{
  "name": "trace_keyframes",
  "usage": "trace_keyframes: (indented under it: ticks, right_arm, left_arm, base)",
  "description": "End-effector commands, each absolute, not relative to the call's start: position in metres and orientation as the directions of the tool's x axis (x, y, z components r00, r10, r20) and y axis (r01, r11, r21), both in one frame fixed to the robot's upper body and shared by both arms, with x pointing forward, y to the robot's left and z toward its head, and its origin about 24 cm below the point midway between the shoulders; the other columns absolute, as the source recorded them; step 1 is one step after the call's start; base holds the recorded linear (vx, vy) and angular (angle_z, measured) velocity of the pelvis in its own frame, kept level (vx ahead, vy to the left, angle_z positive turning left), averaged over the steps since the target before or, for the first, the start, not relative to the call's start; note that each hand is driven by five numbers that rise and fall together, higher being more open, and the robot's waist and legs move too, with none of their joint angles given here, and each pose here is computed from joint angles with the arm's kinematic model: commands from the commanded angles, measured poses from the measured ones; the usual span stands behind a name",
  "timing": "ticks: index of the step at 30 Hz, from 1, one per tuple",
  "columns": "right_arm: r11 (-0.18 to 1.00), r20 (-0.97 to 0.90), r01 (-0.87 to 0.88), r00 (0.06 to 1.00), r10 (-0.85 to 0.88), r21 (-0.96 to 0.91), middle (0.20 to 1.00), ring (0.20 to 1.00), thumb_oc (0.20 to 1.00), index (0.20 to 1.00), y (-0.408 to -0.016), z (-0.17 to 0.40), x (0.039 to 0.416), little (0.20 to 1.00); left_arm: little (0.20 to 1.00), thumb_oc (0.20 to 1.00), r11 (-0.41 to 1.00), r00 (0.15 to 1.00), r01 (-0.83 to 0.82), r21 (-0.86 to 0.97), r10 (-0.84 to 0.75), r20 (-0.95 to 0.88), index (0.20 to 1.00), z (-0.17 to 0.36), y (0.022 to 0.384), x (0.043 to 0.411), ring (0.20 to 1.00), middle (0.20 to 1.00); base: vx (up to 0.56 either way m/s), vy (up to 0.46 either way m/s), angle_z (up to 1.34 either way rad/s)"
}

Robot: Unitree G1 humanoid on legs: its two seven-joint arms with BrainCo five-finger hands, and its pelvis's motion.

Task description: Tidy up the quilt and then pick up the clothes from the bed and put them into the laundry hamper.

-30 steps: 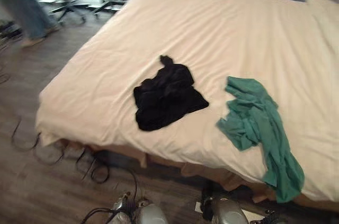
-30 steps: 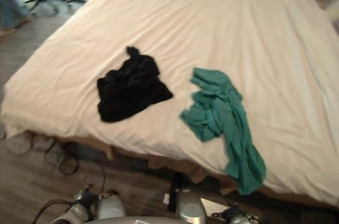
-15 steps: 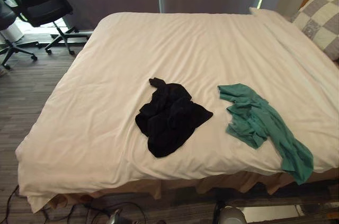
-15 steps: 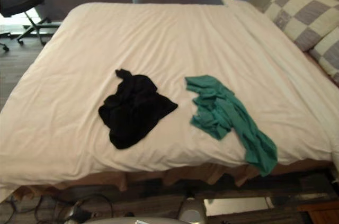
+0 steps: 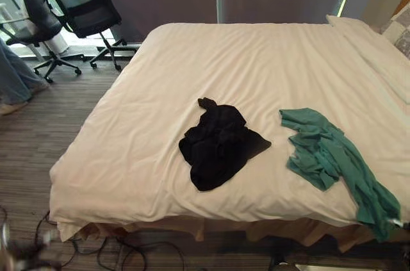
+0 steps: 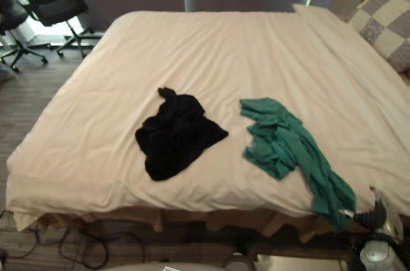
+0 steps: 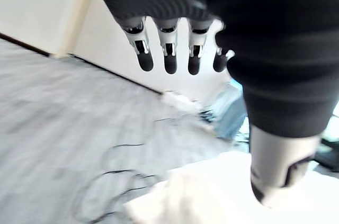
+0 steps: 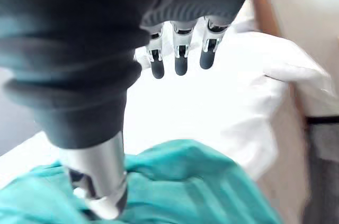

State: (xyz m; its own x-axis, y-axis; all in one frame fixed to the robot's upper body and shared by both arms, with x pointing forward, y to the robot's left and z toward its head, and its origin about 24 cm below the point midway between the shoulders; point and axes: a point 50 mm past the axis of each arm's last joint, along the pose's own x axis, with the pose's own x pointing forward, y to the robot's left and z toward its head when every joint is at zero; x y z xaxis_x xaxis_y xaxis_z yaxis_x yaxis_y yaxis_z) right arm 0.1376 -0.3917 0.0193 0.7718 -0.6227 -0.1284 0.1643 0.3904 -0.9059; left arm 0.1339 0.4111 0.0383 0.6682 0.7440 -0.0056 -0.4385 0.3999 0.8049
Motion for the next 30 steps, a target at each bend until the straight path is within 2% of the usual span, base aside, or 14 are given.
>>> trace_keyframes:
  ticks: [1,4,6,9,11,14,15,17,19,23,26,27,29,30]
  right_arm:
    - [0.295,0.072,0.250,0.862,-0.502,-0.922,1.000,1.000,1.000,1.000,-0.383,0.057,0.186,1.000]
    - [0.278,0.110,0.244,0.899,-0.423,-0.929,1.000,1.000,1.000,1.000,-0.372,0.070,0.202,1.000]
    - [0.274,0.162,0.239,0.947,-0.276,-0.932,1.000,1.000,1.000,1.000,-0.347,0.090,0.233,1.000]
    - [0.284,0.262,0.284,0.958,-0.112,-0.916,1.000,1.000,1.000,1.000,-0.311,0.121,0.267,1.000]
    - [0.311,0.298,0.296,0.954,-0.043,-0.903,1.000,1.000,1.000,1.000,-0.292,0.130,0.277,1.000]
    - [0.357,0.319,0.296,0.948,0.005,-0.886,1.000,1.000,1.000,1.000,-0.275,0.133,0.281,1.000]
    - [0.418,0.362,0.308,0.931,0.055,-0.855,1.000,1.000,1.000,1.000,-0.257,0.139,0.280,1.000]
    - [0.500,0.405,0.332,0.913,0.042,-0.800,1.000,1.000,1.000,1.000,-0.250,0.141,0.274,1.000]
    - [0.508,0.417,0.354,0.909,0.012,-0.785,1.000,1.000,1.000,1.000,-0.255,0.140,0.271,1.000]
    - [0.479,0.420,0.384,0.907,-0.036,-0.789,1.000,1.000,1.000,1.000,-0.269,0.141,0.266,1.000]
    - [0.326,0.437,0.436,0.896,-0.074,-0.839,1.000,1.000,1.000,1.000,-0.294,0.166,0.287,1.000]
    - [0.326,0.438,0.436,0.896,-0.072,-0.839,1.000,1.000,1.000,1.000,-0.294,0.166,0.288,1.000]
    - [0.244,0.460,0.466,0.884,-0.086,-0.850,1.000,1.000,1.000,1.000,-0.305,0.194,0.303,1.000]
    - [0.220,0.461,0.467,0.884,-0.081,-0.856,1.000,1.000,1.000,1.000,-0.306,0.202,0.309,1.000]
  left_arm:
    - [1.000,1.000,0.316,0.805,-0.514,0.797,0.498,0.322,1.000,0.107,0.390,0.197,1.000,1.000]
    - [1.000,1.000,0.326,0.854,-0.494,0.806,0.357,0.378,1.000,0.129,0.369,0.217,1.000,1.000]
    - [1.000,1.000,0.394,0.914,-0.406,0.825,0.193,0.357,1.000,0.131,0.329,0.255,1.000,1.000]
    - [1.000,1.000,0.341,0.956,-0.270,0.901,-0.019,0.293,1.000,0.131,0.276,0.300,1.000,1.000]
    - [1.000,1.000,0.315,0.961,-0.236,0.919,-0.068,0.270,1.000,0.131,0.256,0.322,1.000,1.000]
    - [1.000,1.000,0.292,0.967,-0.215,0.932,-0.071,0.245,1.000,0.130,0.240,0.342,1.000,1.000]
    - [1.000,1.000,0.269,0.982,-0.180,0.946,-0.009,0.190,1.000,0.124,0.231,0.364,1.000,1.000]
    - [1.000,1.000,0.276,0.991,-0.131,0.952,0.076,0.114,1.000,0.108,0.227,0.376,1.000,1.000]
    - [1.000,1.000,0.242,0.994,-0.081,0.967,0.095,0.059,1.000,0.095,0.225,0.377,1.000,1.000]
    - [1.000,1.000,0.226,0.979,0.071,0.972,0.169,-0.111,1.000,0.050,0.233,0.360,1.000,1.000]
    - [1.000,1.000,0.289,0.929,0.191,0.938,0.255,-0.268,1.000,0.001,0.260,0.318,1.000,1.000]
    - [1.000,1.000,0.290,0.929,0.190,0.938,0.257,-0.268,1.000,0.001,0.260,0.317,1.000,1.000]
    - [0.200,0.200,0.314,0.927,0.171,0.934,0.270,-0.260,0.200,-0.005,0.278,0.293,0.200,0.200]
    - [0.200,0.200,0.330,0.926,0.158,0.931,0.278,-0.256,0.200,-0.006,0.285,0.283,0.200,0.200]
  base:
    - [0.01,-0.017,0.15]
    - [0.01,-0.021,0.00]
    - [-0.03,-0.040,-0.06]
    - [-0.15,0.005,-0.28]
    - [-0.11,0.022,-0.41]
    - [-0.10,0.014,-0.48]
    - [-0.13,0.000,-0.43]
    - [-0.12,-0.039,-0.58]
    - [-0.05,-0.050,-0.36]
    - [-0.02,-0.055,0.08]
    - [-0.02,-0.068,0.19]
    - [-0.03,-0.049,0.17]
    - [-0.06,-0.044,0.16]
    - [-0.07,-0.046,0.28]
